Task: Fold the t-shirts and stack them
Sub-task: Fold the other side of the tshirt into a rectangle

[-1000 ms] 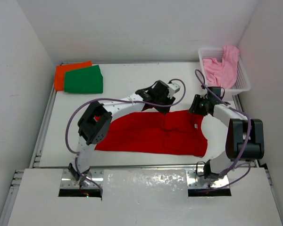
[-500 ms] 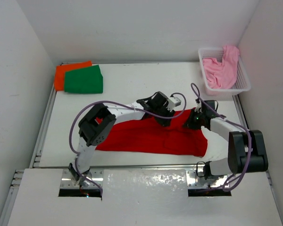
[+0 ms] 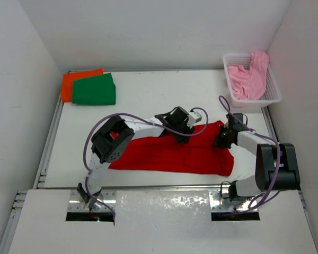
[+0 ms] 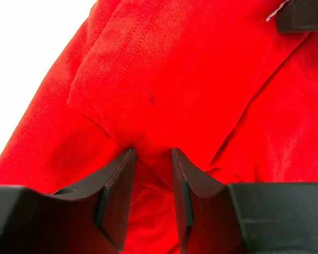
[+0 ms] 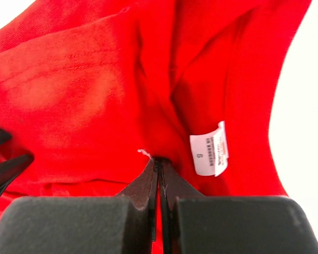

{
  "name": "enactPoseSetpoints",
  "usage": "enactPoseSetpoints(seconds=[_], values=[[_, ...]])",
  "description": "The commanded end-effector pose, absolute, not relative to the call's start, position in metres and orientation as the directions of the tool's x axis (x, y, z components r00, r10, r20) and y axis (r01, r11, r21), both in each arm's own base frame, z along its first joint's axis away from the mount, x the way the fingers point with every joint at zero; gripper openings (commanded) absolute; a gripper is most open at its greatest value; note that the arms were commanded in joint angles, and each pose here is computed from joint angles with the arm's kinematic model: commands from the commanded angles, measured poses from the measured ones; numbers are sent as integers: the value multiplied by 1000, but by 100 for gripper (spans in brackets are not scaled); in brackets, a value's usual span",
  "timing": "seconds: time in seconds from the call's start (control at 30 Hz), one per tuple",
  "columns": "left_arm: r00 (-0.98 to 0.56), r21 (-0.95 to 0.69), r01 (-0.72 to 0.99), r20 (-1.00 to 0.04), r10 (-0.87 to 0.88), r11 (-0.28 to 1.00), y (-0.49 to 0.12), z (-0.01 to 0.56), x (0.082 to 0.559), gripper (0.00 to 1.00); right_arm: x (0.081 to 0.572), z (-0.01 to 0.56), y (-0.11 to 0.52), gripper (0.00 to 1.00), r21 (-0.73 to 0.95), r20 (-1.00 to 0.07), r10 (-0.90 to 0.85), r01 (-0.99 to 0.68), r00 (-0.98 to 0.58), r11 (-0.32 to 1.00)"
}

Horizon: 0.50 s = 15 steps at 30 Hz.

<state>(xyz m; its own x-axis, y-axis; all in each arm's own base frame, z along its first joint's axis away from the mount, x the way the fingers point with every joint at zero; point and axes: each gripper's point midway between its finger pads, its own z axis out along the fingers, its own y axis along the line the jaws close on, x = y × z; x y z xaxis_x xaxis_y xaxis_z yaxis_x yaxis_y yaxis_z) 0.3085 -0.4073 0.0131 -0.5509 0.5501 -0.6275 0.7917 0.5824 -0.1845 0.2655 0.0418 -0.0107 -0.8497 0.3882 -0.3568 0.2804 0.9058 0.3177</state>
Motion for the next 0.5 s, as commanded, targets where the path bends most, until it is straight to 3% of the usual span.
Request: enactPoseSetpoints(seconds=[0.0, 0.27, 0.33, 0.37, 0.4, 0.43, 0.47], values=[[-546, -121, 790, -584, 600, 601, -389, -4, 308, 33, 256, -17, 12, 0, 175, -367, 372, 329, -852, 928], [-510, -121, 812, -622, 594, 571, -404, 36, 318, 38, 280, 18, 18, 1, 223, -441, 330, 254, -835, 941], [-501, -129, 817, -642, 580, 562, -411, 55, 321, 46, 287, 41, 11, 2, 189, -486, 304, 241, -820, 952], [-486, -129, 822, -666, 566, 555, -417, 73, 325, 57, 289, 48, 9, 2, 180, -498, 299, 240, -814, 954], [-482, -130, 822, -677, 557, 554, -420, 81, 327, 58, 284, 53, 7, 3, 166, -489, 295, 245, -821, 955], [-472, -130, 824, -696, 541, 552, -425, 97, 331, 69, 289, 68, 1, 5, 149, -524, 293, 252, -800, 956], [-466, -127, 825, -704, 536, 550, -427, 105, 333, 70, 282, 71, -1, 6, 138, -509, 296, 262, -809, 955]])
